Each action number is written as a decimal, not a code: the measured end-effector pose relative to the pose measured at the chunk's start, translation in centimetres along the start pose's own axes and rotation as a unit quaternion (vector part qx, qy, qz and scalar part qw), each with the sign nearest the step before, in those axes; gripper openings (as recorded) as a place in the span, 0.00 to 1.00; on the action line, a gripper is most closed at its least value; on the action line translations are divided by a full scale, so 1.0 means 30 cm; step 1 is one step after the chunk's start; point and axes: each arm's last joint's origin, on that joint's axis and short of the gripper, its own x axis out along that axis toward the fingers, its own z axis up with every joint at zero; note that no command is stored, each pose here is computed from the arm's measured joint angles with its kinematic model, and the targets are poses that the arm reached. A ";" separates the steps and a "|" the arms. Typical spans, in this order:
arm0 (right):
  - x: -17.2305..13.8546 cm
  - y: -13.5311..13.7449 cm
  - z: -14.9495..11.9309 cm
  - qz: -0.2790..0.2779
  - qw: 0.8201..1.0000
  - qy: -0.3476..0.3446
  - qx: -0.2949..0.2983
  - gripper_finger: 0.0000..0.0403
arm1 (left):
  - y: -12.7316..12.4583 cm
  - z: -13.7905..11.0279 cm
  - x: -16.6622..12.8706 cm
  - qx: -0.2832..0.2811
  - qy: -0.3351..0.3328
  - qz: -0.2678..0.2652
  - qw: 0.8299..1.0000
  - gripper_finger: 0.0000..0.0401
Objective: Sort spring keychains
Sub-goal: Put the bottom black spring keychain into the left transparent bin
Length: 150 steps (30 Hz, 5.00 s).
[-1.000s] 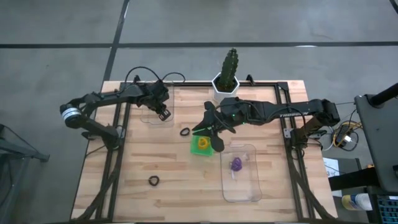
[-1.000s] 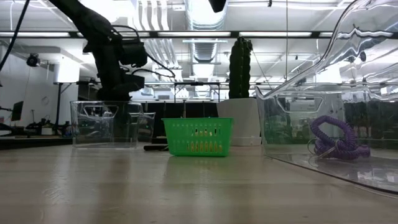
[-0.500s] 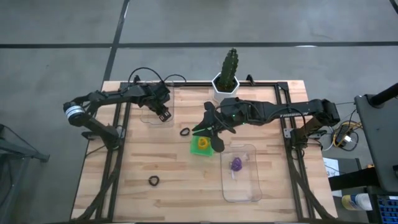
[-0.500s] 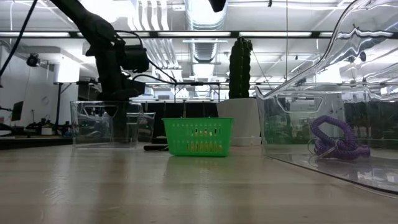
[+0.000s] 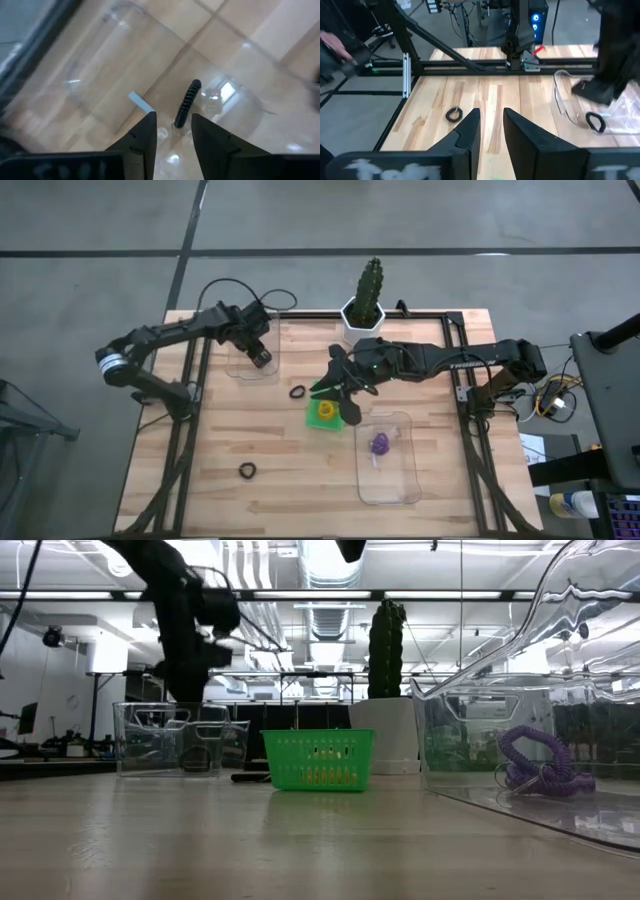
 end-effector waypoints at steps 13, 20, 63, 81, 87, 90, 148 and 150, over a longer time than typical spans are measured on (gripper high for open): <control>0.006 -0.003 -0.025 -0.001 0.999 0.021 -0.027 0.17 | -0.166 -0.143 -0.326 -0.015 -0.073 -0.121 0.990 0.29; 0.013 -0.007 -0.048 -0.002 0.999 0.032 -0.036 0.19 | -0.353 -0.317 -0.374 0.016 -0.037 -0.205 0.978 0.29; 0.012 -0.008 -0.075 0.001 0.997 0.065 -0.038 0.17 | -0.765 -0.629 -0.096 -0.032 0.228 -0.128 0.965 0.29; 0.016 -0.010 -0.091 0.001 0.997 0.074 -0.039 0.17 | -0.787 -0.650 -0.065 -0.020 0.229 -0.120 0.966 0.29; 0.017 -0.008 -0.099 0.002 0.996 0.081 -0.038 0.18 | -0.781 -0.672 -0.027 -0.027 0.238 -0.101 0.966 0.29; 0.018 -0.008 -0.101 0.002 0.996 0.083 -0.036 0.19 | -0.781 -0.676 -0.020 -0.028 0.240 -0.099 0.965 0.29; -0.388 0.018 -0.441 0.008 0.995 -0.090 0.038 0.20 | -0.699 -0.539 -0.303 -0.002 -0.054 -0.259 0.964 0.00; -0.388 0.018 -0.441 0.008 0.995 -0.090 0.038 0.21 | -0.691 -0.520 -0.341 0.001 -0.103 -0.289 0.952 0.00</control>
